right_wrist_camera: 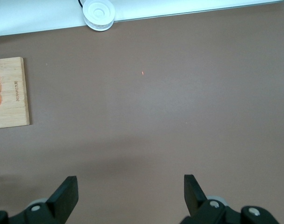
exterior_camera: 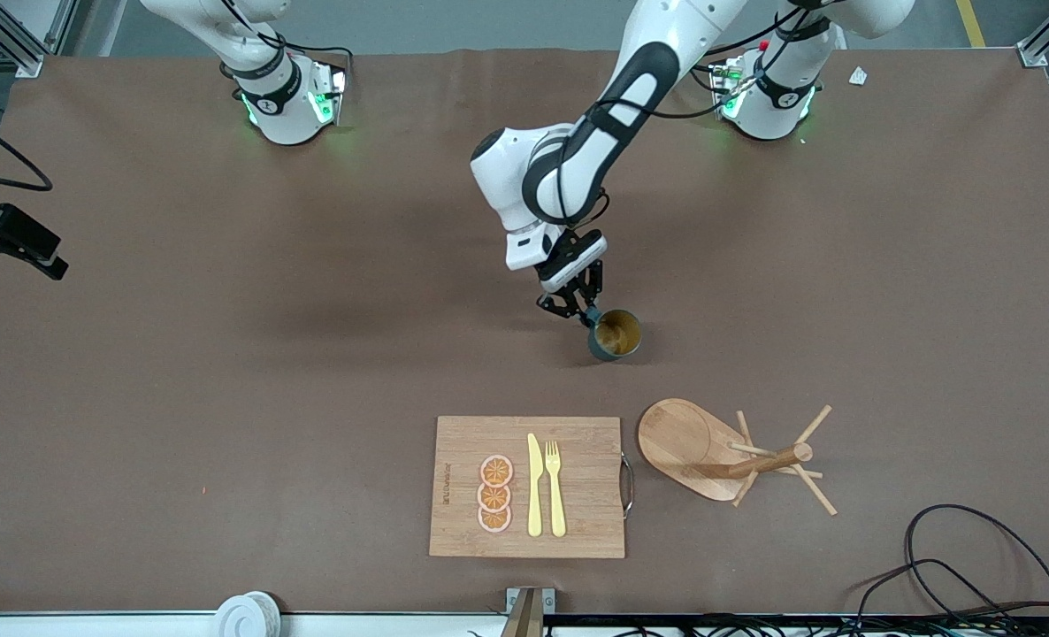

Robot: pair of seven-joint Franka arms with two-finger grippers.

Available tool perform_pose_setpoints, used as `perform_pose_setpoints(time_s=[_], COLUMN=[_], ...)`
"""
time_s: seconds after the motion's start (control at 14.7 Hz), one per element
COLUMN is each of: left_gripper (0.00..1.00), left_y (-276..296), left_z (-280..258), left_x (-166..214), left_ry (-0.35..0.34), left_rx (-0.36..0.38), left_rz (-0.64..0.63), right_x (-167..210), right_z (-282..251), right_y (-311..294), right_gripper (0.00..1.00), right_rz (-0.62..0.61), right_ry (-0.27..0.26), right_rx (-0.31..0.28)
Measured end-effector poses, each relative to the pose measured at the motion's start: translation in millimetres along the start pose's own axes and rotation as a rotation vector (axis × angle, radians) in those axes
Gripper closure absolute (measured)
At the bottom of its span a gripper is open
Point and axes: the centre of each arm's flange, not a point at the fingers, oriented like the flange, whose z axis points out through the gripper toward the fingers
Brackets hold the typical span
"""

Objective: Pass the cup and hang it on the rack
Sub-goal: 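Lift the mug with the left gripper and carry it to the wooden rack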

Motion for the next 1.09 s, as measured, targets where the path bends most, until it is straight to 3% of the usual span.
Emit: perform_pose_setpoints(time_s=[0.27, 0.61, 1.09], left_gripper=[0.79, 0.79, 0.79], left_y=[31.0, 30.0, -23.8], left_z=[-38.1, -48.8, -8.8], left_x=[100.4, 232.3, 388.8], left_ry=[-0.197, -0.521, -0.936], left_rx=[-0.011, -0.024, -0.173], left_rz=[-0.17, -0.37, -0.514], right_x=[0.0, 0.0, 0.0], right_z=[-0.4, -0.4, -0.5], right_y=[-0.8, -1.8, -2.0], right_gripper=[0.0, 0.0, 0.0], right_rz=[-0.001, -0.003, -0.003], right_ry=[0.001, 0.001, 0.001], right_rx=[0.0, 0.001, 0.001])
